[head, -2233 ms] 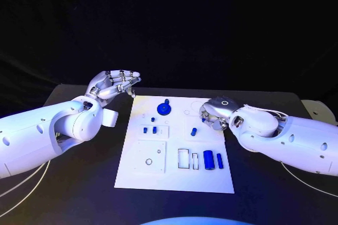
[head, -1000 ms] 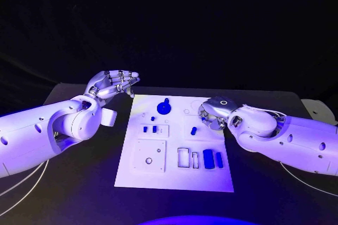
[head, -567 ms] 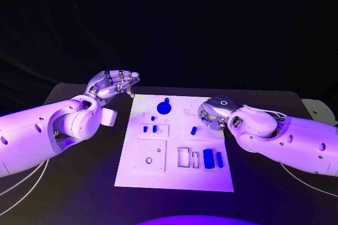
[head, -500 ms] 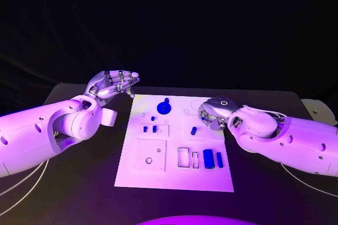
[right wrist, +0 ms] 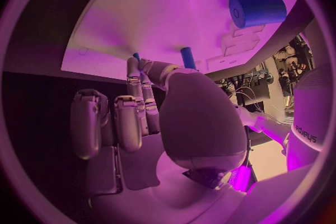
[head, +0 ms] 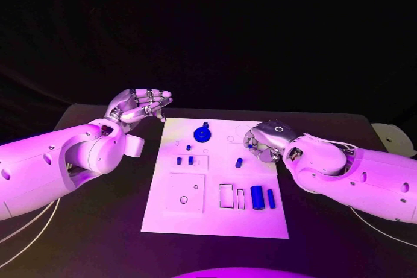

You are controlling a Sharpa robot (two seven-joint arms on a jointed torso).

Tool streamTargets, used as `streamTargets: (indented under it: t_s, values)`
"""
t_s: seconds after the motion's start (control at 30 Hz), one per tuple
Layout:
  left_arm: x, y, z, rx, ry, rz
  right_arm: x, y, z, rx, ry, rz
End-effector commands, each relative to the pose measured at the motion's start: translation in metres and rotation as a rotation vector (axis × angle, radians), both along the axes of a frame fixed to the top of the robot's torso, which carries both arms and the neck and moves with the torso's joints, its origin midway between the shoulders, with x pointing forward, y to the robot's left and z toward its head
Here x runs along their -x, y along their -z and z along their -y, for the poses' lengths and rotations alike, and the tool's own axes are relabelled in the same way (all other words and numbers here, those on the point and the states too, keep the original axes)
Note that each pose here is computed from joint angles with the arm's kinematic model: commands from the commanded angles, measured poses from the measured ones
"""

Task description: Assemble the parts on the task board

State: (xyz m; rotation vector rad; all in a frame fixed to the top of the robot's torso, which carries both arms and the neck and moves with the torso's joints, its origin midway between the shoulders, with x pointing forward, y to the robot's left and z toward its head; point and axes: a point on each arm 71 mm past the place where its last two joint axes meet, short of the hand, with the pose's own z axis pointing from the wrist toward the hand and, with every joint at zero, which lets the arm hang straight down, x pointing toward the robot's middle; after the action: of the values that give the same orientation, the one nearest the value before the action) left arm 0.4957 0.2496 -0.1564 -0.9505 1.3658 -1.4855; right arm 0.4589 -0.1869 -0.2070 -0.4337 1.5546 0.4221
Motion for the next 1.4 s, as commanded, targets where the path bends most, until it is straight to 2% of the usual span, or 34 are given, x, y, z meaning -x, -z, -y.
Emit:
streamTargets:
  t_s: [0.03,0.23,0.4,0.6,0.87,0.97,1.13,1.4]
  values:
    - [0.0000,-0.0006,0.002,0.005,0.008,0.000,0.004,-0.008,-0.001,-0.029,-0.016,0.041]
    - [-0.0002,-0.0005,0.002,0.005,0.008,-0.001,0.014,-0.020,-0.003,-0.057,-0.031,0.052]
    - [-0.0003,-0.0003,0.003,0.006,0.010,-0.001,0.027,-0.028,-0.018,-0.108,-0.078,0.054]
    - [-0.0007,0.0000,0.006,0.007,0.016,-0.003,0.045,-0.031,-0.049,-0.173,-0.165,0.032]
    - [-0.0009,0.0004,0.008,0.008,0.021,-0.005,0.058,-0.030,-0.076,-0.226,-0.239,0.001]
    - [-0.0009,0.0004,0.008,0.008,0.022,-0.006,0.062,-0.028,-0.084,-0.243,-0.260,-0.015]
    - [-0.0009,0.0005,0.009,0.009,0.026,-0.007,0.069,-0.017,-0.097,-0.270,-0.285,-0.058]
    - [-0.0010,0.0009,0.013,0.011,0.035,-0.011,0.074,0.008,-0.112,-0.298,-0.300,-0.125]
